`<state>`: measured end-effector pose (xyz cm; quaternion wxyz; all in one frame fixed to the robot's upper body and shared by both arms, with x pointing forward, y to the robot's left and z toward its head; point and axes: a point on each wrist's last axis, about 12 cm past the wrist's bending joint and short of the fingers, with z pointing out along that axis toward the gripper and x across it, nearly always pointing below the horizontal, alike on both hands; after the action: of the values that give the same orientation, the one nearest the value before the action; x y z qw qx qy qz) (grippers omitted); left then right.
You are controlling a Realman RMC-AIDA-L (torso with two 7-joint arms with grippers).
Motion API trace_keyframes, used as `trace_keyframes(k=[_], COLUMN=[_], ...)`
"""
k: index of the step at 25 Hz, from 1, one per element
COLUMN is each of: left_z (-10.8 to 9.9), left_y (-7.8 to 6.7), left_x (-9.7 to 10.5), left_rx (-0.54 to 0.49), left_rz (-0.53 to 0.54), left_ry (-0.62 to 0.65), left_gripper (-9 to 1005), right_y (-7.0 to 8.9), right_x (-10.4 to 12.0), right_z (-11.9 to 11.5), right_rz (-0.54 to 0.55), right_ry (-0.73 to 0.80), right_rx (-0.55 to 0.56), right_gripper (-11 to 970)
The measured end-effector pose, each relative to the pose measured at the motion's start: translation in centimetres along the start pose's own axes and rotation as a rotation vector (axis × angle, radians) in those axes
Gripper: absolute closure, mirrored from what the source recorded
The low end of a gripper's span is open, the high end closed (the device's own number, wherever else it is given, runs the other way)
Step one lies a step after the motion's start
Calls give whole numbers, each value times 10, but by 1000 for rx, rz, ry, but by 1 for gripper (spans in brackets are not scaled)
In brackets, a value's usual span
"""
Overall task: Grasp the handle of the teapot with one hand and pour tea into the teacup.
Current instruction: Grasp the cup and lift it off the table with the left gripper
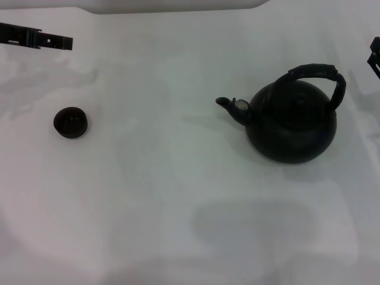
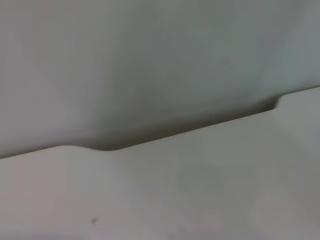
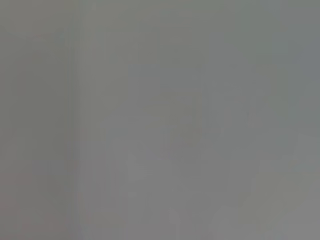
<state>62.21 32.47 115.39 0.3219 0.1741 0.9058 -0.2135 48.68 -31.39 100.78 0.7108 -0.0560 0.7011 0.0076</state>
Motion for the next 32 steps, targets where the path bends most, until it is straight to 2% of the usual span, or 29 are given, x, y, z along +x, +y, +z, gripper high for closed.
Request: trace_keyframes(k=[3,9,13,15,17,22,32], left_z=[-1,7,11,12,13,15,29], left_y=[-1,-12,-22,-23,-23,-23,-33], left_x=[5,12,20,22,24,28,30], left_rx=[-13,7,21,22,19,-1,-42], left_rz=[-20,0,25,24,23,24,67], left_ry=[10,55,135,152,171,203,273], left_gripper=[187,182,179,177,123,124,120], right_y=[0,-2,-2,-2,-2,-2,-2], right_x=[0,1,2,2,2,2,4], right_z=[0,-1,-1,-1,-1,-1,-1], right_rz=[-1,-8,-8,-8,-7,-6,-5], right_ry=[0,7,9,10,10,10,27], right_rx=[0,3,4,4,4,4,2], right_gripper=[111,113,114,115,116,117,121])
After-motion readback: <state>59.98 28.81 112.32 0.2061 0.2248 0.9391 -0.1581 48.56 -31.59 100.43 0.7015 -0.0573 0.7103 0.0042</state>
